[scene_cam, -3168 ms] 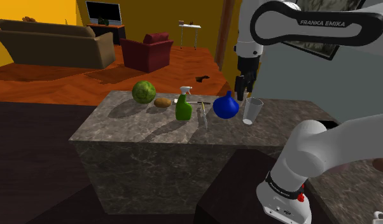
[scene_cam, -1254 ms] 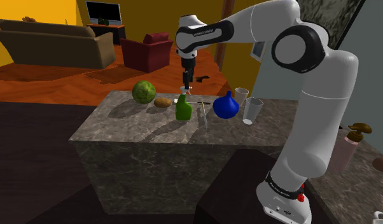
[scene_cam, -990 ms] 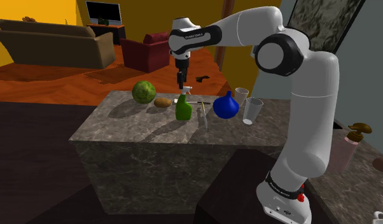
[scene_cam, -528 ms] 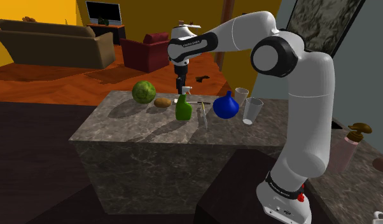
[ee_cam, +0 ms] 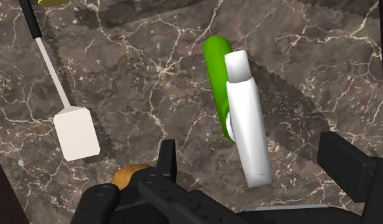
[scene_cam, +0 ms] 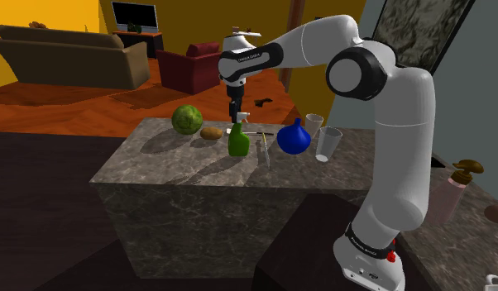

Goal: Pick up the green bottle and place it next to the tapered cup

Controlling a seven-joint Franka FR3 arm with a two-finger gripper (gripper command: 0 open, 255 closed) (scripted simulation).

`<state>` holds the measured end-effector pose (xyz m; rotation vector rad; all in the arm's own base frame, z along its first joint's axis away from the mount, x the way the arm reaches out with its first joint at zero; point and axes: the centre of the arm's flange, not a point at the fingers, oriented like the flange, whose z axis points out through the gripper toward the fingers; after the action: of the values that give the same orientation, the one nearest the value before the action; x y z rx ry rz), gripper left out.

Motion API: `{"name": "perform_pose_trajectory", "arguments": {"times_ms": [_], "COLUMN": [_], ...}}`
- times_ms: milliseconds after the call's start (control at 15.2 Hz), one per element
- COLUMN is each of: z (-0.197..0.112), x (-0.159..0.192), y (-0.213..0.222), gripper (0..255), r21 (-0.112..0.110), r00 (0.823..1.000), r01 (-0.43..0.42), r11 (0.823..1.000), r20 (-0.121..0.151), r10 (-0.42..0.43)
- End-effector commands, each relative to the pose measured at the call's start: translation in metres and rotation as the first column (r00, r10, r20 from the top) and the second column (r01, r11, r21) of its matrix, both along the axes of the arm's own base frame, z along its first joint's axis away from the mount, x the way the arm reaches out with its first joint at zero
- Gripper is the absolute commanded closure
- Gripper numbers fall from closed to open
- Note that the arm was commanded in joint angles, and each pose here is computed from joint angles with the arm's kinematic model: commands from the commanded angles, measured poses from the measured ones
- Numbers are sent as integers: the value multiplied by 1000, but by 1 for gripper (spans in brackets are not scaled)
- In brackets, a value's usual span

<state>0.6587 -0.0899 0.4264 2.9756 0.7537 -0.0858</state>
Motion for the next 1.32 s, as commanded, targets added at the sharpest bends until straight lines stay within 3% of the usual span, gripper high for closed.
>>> {"name": "perform_pose_trajectory", "arguments": {"times_ms": [0, 594, 1254], "z": [0, 0, 53], "x": [0, 0, 0], "y": [0, 0, 0], "gripper": [255, 255, 255], "r21": [0, 0, 0], "r00": [1000, 1000, 1000], "r01": [0, 0, 0], "r11": [1000, 1000, 1000], "r20": [0, 0, 0], "r10": [0, 0, 0]}}
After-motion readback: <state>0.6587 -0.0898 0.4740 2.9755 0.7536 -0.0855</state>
